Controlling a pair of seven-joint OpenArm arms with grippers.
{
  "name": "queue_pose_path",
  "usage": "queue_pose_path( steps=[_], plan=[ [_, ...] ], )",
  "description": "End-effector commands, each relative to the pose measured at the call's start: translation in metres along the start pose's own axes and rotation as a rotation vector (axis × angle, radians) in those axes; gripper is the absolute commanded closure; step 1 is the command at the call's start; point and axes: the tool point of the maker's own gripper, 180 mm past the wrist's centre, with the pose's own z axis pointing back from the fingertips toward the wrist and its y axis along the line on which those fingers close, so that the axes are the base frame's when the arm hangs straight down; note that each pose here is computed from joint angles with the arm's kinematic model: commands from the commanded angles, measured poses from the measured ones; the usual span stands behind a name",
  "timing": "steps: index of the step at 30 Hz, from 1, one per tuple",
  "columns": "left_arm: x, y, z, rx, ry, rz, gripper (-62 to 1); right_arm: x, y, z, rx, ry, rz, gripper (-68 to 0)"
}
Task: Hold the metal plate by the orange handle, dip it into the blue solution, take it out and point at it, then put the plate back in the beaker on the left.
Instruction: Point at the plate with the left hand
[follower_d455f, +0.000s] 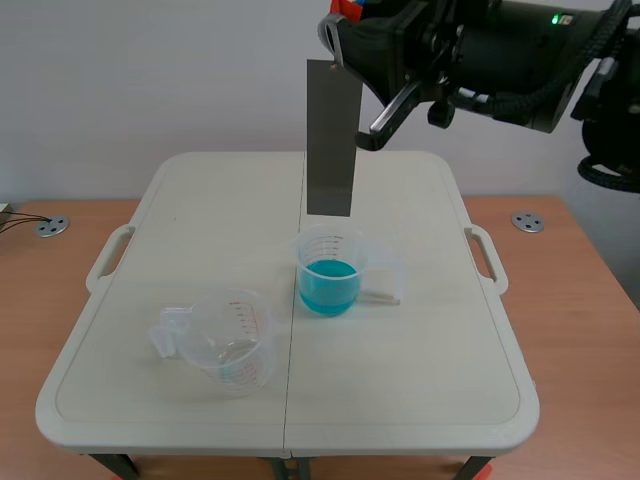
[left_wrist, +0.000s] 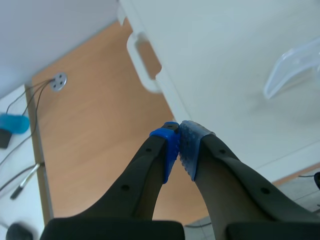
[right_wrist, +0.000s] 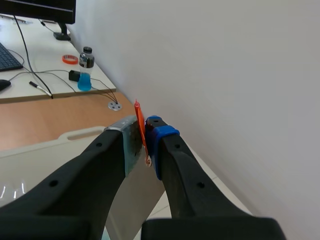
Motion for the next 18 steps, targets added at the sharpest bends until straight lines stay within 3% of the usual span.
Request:
queue_pose_path(
  steps=[1,9,13,18],
  plan=[
    [0.013,-0.012,-0.005,-0.052,-0.044,0.0,-2.9,0.011,-0.015,-0.002,-0.025,-0.035,0.02,-1.1],
    [0.048,-0.053,-0.026,-0.221,-0.154,-0.014,-2.9,0.0,-0.022,-0.004,-0.015,-0.011,0.011,-1.1],
    [0.069,-0.068,-0.037,-0.261,-0.215,-0.019,-2.9,-0.003,-0.023,-0.005,-0.008,-0.004,0.007,-1.1],
    [0.087,-0.093,-0.051,-0.307,-0.265,-0.067,-2.9,-0.004,-0.023,-0.006,-0.003,0.0,0.009,-1.1]
  ],
)
